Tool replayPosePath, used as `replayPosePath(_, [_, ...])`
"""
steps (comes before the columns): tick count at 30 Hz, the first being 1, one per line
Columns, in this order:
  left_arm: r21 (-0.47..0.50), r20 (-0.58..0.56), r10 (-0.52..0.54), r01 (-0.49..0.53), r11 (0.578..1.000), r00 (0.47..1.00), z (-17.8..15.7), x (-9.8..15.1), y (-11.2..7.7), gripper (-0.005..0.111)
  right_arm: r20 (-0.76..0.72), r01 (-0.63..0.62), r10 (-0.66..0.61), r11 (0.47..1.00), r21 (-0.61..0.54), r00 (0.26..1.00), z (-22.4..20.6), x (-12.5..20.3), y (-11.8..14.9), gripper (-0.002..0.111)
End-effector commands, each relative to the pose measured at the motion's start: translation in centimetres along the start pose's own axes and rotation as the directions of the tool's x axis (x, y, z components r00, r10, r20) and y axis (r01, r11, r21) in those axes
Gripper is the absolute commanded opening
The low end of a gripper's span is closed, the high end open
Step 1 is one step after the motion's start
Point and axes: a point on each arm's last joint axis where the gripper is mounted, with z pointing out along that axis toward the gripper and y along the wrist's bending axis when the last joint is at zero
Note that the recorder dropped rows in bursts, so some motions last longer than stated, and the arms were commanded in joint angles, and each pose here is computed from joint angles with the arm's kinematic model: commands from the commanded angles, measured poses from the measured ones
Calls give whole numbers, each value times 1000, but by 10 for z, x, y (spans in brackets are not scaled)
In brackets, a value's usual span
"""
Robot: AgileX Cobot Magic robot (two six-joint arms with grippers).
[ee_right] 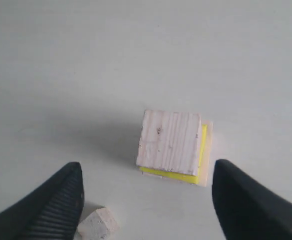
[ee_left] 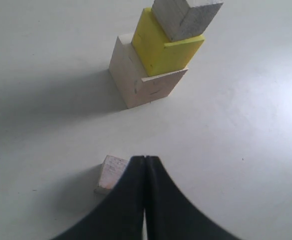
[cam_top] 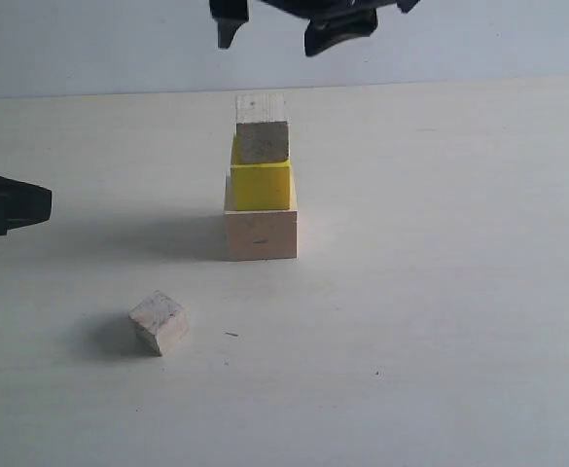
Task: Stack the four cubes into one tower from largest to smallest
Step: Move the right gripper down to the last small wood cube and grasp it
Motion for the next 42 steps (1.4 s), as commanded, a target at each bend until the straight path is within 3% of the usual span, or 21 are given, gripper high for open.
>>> replayPosePath(1, [-1,9,-1,1,1000,1000,-2,0,0,0,-16,88,-88,996,18,996,-39,4,-6,43])
replayPosePath(3, [-1,9,-1,1,1000,1000,-2,0,0,0,-101,150,-148,989,12,984,-41,11,-7,30])
replayPosePath(5, [-2,11,-1,1,1000,1000,-2,0,0,0,-208,230,-246,968,-96,947,-34,26,-2,14])
replayPosePath(6, [-2,11,-1,1,1000,1000,-2,0,0,0,-257,216,-268,952,-215,929,-27,38,5,6])
replayPosePath(8, [-2,11,-1,1,1000,1000,-2,0,0,0,-256,198,-298,914,-353,919,-16,50,13,0])
replayPosePath(12, [-3,8,3,-3,1000,1000,-2,0,0,0,-269,259,-396,865,-429,878,1,81,32,0])
replayPosePath(16, [-12,6,17,-17,1000,1000,-2,0,1,0,-273,481,-596,787,-387,755,29,115,58,0])
replayPosePath(23, [-119,-7,26,-27,993,1000,-8,3,9,0,-371,508,-604,796,-329,706,79,131,55,0])
replayPosePath(29, [-244,10,14,-11,970,1000,-26,7,16,0,-321,532,-626,777,-336,710,89,130,57,10])
replayPosePath(35, [-384,29,-51,58,922,998,-47,15,24,0,-289,521,-618,779,-349,731,91,126,63,27])
replayPosePath(42, [-411,-18,-66,53,910,998,-58,25,24,0,-274,530,-628,770,-355,728,107,121,72,48])
